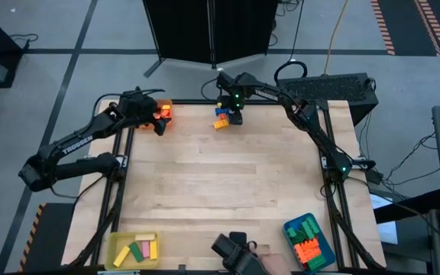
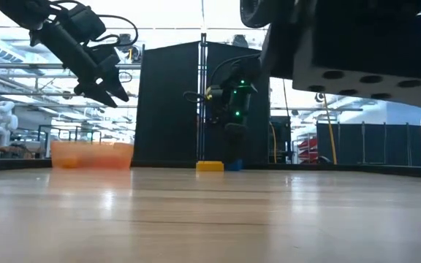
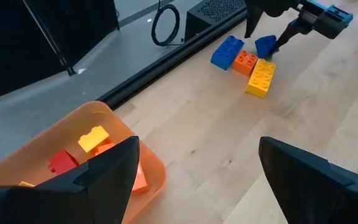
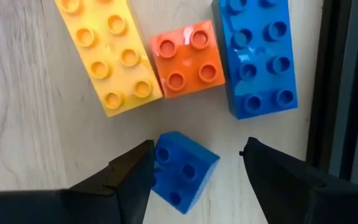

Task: Sort blocks by size
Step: Put the blue 4 stud game piece into the orange bin

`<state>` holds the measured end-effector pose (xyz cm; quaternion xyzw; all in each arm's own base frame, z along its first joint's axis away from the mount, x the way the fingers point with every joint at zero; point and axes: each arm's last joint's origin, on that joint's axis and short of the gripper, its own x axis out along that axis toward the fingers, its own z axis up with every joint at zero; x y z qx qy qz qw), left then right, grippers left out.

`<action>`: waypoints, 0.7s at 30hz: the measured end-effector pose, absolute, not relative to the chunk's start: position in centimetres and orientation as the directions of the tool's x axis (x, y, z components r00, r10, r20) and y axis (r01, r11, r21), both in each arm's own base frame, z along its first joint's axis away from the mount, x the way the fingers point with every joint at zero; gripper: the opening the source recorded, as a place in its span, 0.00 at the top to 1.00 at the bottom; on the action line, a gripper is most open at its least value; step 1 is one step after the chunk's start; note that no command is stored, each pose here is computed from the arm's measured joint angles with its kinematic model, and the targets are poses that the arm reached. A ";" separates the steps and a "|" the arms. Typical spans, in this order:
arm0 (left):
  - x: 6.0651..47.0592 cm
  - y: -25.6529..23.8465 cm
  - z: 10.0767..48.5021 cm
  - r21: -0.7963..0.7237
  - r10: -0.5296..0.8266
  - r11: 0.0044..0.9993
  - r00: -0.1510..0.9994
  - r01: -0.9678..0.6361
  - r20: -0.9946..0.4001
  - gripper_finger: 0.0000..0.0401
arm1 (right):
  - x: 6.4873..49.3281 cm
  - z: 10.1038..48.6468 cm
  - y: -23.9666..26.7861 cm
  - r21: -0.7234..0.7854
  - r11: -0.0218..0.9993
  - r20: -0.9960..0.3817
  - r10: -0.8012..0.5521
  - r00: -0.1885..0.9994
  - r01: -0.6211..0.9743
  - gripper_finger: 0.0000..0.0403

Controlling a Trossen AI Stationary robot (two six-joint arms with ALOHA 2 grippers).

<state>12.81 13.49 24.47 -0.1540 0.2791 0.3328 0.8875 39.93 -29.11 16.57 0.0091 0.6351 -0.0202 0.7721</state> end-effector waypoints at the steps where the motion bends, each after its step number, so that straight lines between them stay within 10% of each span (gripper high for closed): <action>1: 12.8 13.5 24.5 -0.088 0.504 0.731 0.622 -0.677 -0.599 0.18 | 39.9 16.6 -29.1 -0.009 0.999 -0.981 -0.018 0.191 0.047 0.41; 21: 12.8 13.5 24.5 -0.089 0.504 0.730 0.622 -0.678 -0.600 0.18 | 39.5 16.2 -28.4 0.062 0.983 -0.991 0.039 0.131 0.172 0.52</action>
